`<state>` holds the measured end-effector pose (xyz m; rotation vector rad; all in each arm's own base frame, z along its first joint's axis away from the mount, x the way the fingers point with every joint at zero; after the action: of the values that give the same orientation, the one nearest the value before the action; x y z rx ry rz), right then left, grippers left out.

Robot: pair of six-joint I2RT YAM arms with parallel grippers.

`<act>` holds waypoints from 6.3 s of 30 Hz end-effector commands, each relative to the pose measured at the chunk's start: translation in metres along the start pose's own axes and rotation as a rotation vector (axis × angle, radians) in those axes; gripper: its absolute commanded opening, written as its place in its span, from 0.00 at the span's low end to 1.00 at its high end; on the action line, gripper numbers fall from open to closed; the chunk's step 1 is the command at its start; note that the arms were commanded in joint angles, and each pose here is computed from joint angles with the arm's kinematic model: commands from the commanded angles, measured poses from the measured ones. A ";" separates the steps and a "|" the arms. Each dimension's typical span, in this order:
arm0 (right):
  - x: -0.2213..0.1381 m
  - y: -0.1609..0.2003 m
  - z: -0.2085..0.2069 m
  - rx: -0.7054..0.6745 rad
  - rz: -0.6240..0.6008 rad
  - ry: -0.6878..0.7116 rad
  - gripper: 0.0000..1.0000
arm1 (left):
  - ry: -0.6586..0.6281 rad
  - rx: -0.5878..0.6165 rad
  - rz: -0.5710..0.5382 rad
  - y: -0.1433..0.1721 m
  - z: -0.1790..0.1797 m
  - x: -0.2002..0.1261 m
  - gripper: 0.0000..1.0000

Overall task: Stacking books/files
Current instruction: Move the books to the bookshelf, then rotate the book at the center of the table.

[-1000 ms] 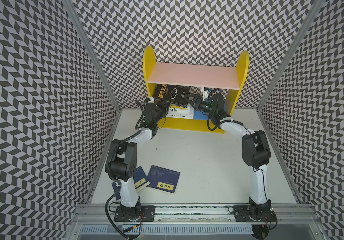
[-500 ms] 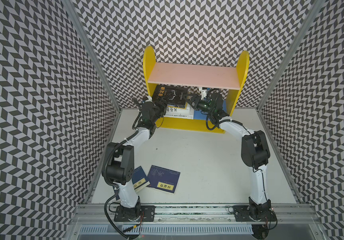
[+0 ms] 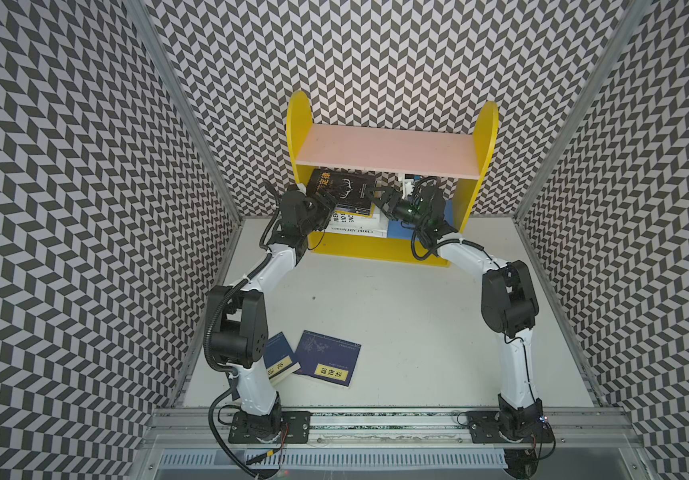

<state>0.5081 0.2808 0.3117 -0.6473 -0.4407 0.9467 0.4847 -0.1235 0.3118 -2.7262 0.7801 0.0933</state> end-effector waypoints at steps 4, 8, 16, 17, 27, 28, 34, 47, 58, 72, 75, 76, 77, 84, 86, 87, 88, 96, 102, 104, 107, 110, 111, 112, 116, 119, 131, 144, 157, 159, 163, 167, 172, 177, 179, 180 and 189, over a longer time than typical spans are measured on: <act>0.001 -0.012 0.027 -0.065 -0.056 -0.075 1.00 | -0.042 0.166 -0.036 -0.030 -0.012 -0.035 0.85; 0.001 -0.013 0.028 -0.070 -0.056 -0.081 1.00 | -0.055 0.267 -0.066 -0.042 -0.018 -0.057 0.85; 0.000 -0.015 0.030 -0.084 -0.053 -0.077 0.99 | -0.147 0.534 -0.026 -0.039 -0.012 -0.075 0.78; 0.000 -0.015 0.031 -0.086 -0.053 -0.078 1.00 | -0.144 0.532 -0.018 -0.037 -0.010 -0.075 0.77; -0.001 -0.019 0.033 -0.097 -0.056 -0.074 1.00 | -0.081 0.479 0.068 -0.031 -0.009 -0.054 0.78; -0.001 -0.019 0.033 -0.099 -0.056 -0.075 1.00 | -0.090 0.477 0.070 -0.031 -0.009 -0.052 0.78; -0.003 -0.021 0.035 -0.103 -0.060 -0.080 1.00 | -0.100 0.449 0.084 -0.032 -0.001 -0.041 0.79; -0.007 -0.023 0.042 -0.115 -0.061 -0.100 1.00 | -0.076 0.421 0.079 -0.039 0.001 -0.022 0.80; -0.006 -0.026 0.039 -0.118 -0.067 -0.095 1.00 | -0.059 0.406 0.071 -0.044 0.000 -0.015 0.80; -0.015 -0.034 0.038 -0.154 -0.076 -0.030 1.00 | -0.070 0.407 0.073 -0.042 0.001 -0.022 0.81; -0.023 -0.034 0.042 -0.173 -0.085 -0.001 1.00 | -0.080 0.397 0.073 -0.031 0.009 -0.037 0.81; -0.026 -0.033 0.044 -0.180 -0.087 0.001 0.99 | -0.080 0.392 0.075 -0.026 0.012 -0.043 0.82; -0.029 -0.033 0.045 -0.187 -0.088 0.000 0.99 | -0.079 0.385 0.079 -0.020 0.018 -0.050 0.82; -0.054 -0.014 0.057 -0.245 -0.054 0.040 1.00 | -0.094 0.405 0.093 0.027 0.022 -0.091 0.85; -0.066 -0.004 0.063 -0.276 -0.051 0.058 1.00 | -0.135 0.403 0.111 0.044 0.028 -0.103 0.86; -0.072 0.003 0.066 -0.294 -0.047 0.082 1.00 | -0.148 0.397 0.120 0.053 0.032 -0.110 0.87; -0.078 0.010 0.066 -0.303 -0.040 0.108 1.00 | -0.160 0.392 0.133 0.064 0.038 -0.118 0.87; -0.120 0.090 0.062 -0.363 0.076 0.256 0.99 | -0.387 0.276 0.177 0.124 0.081 -0.186 0.96; -0.133 0.168 0.046 -0.344 0.269 0.323 1.00 | -0.595 0.184 0.291 0.160 0.112 -0.224 1.00; -0.137 0.187 0.044 -0.331 0.322 0.325 1.00 | -0.669 0.171 0.329 0.168 0.121 -0.237 1.00; -0.141 0.213 0.045 -0.327 0.372 0.309 1.00 | -0.737 0.106 0.405 0.181 0.135 -0.254 1.00; -0.141 0.230 0.044 -0.334 0.422 0.285 1.00 | -0.796 0.022 0.499 0.200 0.158 -0.270 1.00; -0.141 0.234 0.043 -0.333 0.438 0.274 1.00 | -0.815 -0.005 0.527 0.207 0.165 -0.275 1.00; -0.141 0.238 0.042 -0.330 0.457 0.264 0.99 | -0.833 -0.032 0.553 0.214 0.173 -0.280 1.00; -0.143 0.251 0.034 -0.310 0.516 0.250 1.00 | -0.866 -0.067 0.599 0.233 0.186 -0.293 1.00; -0.145 0.256 0.029 -0.307 0.537 0.260 0.99 | -0.906 -0.089 0.636 0.241 0.193 -0.301 1.00; -0.144 0.261 0.022 -0.301 0.561 0.271 0.99 | -0.758 -0.034 0.632 0.252 0.209 -0.278 0.99; -0.172 0.208 -0.017 -0.163 0.425 0.391 1.00 | -0.229 0.452 0.506 0.220 0.090 -0.128 0.97; -0.122 0.207 -0.013 -0.220 0.469 0.307 0.99 | -0.696 0.312 0.169 0.138 0.166 -0.201 0.99; -0.109 0.212 -0.009 -0.237 0.489 0.291 1.00 | -0.717 0.284 0.134 0.132 0.174 -0.210 1.00; -0.088 0.225 -0.008 -0.239 0.529 0.276 0.99 | -0.790 0.239 0.096 0.129 0.191 -0.228 1.00; -0.073 0.246 -0.008 -0.247 0.598 0.277 1.00 | -0.803 0.212 0.102 0.137 0.203 -0.238 1.00; -0.064 0.265 -0.007 -0.225 0.657 0.240 0.99 | -0.788 0.183 0.179 0.147 0.212 -0.233 1.00; -0.059 0.276 -0.005 -0.179 0.705 0.155 0.99 | -0.715 0.145 0.266 0.161 0.213 -0.221 1.00; -0.055 0.281 -0.005 -0.139 0.714 0.110 1.00 | -0.658 0.151 0.306 0.173 0.207 -0.216 1.00; -0.052 0.281 -0.006 -0.126 0.717 0.091 0.99 | -0.611 0.159 0.332 0.180 0.201 -0.212 1.00; -0.020 0.224 -0.022 -0.165 0.595 0.077 1.00 | -0.128 0.464 0.585 0.232 0.105 -0.186 0.99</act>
<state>0.3598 0.3503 0.1146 -1.0074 -0.1356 1.4887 0.1964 -0.1545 0.1247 -2.0160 1.2759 0.5659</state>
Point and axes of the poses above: each gripper's point midway between its finger pads, its own x axis out along the fingers, its own z axis along the line the jaws close on, y = z × x, the point moved 7 cm from there along -x, back along the fingers, and after that the axes turned 7 degrees about -x, right-handed, at the moved point
